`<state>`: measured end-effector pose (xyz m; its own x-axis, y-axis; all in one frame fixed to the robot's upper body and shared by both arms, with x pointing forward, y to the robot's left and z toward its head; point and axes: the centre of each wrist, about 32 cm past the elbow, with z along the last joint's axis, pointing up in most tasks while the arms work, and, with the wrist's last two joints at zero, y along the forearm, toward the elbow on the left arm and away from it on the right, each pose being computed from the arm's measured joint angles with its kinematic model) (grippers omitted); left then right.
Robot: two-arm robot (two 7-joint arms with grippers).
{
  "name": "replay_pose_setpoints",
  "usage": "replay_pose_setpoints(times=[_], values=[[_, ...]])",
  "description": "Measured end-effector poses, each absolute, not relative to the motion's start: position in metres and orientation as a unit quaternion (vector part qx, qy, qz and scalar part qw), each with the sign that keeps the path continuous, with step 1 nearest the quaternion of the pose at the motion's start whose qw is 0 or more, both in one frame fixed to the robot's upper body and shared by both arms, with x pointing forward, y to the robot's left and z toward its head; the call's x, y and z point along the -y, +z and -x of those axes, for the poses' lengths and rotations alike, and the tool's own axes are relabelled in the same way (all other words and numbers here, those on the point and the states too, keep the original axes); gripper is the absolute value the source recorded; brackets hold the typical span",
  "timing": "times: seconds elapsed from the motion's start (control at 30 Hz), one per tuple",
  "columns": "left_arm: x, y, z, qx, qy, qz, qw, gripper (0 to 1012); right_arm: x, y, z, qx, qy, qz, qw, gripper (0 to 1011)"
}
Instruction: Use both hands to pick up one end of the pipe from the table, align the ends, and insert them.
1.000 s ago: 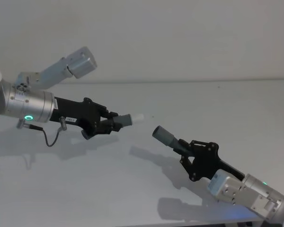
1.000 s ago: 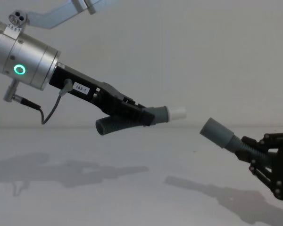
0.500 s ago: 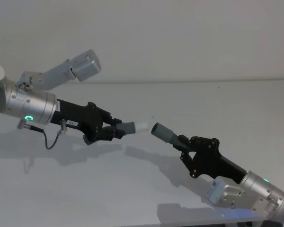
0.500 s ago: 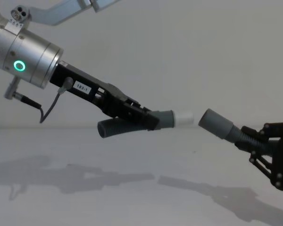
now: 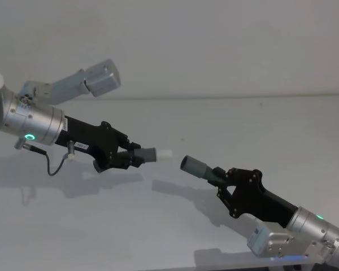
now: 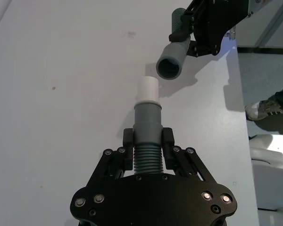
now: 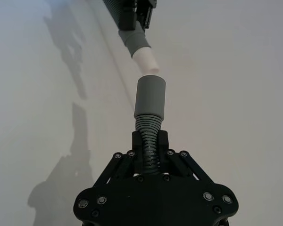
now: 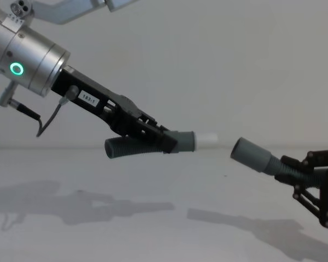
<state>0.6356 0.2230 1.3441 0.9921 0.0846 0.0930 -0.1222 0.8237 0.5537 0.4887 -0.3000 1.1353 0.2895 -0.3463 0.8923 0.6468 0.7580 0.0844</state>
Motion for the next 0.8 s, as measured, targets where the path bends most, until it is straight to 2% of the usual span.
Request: replay_pose_setpoints(times=[0.8], values=[[-0.2214,1.3393,-0.6347,0.016,0.034,-0.302,0.953,327,0.3039,1.1387,-0.4941,0.521,-0.305,0.153,0.783,158]])
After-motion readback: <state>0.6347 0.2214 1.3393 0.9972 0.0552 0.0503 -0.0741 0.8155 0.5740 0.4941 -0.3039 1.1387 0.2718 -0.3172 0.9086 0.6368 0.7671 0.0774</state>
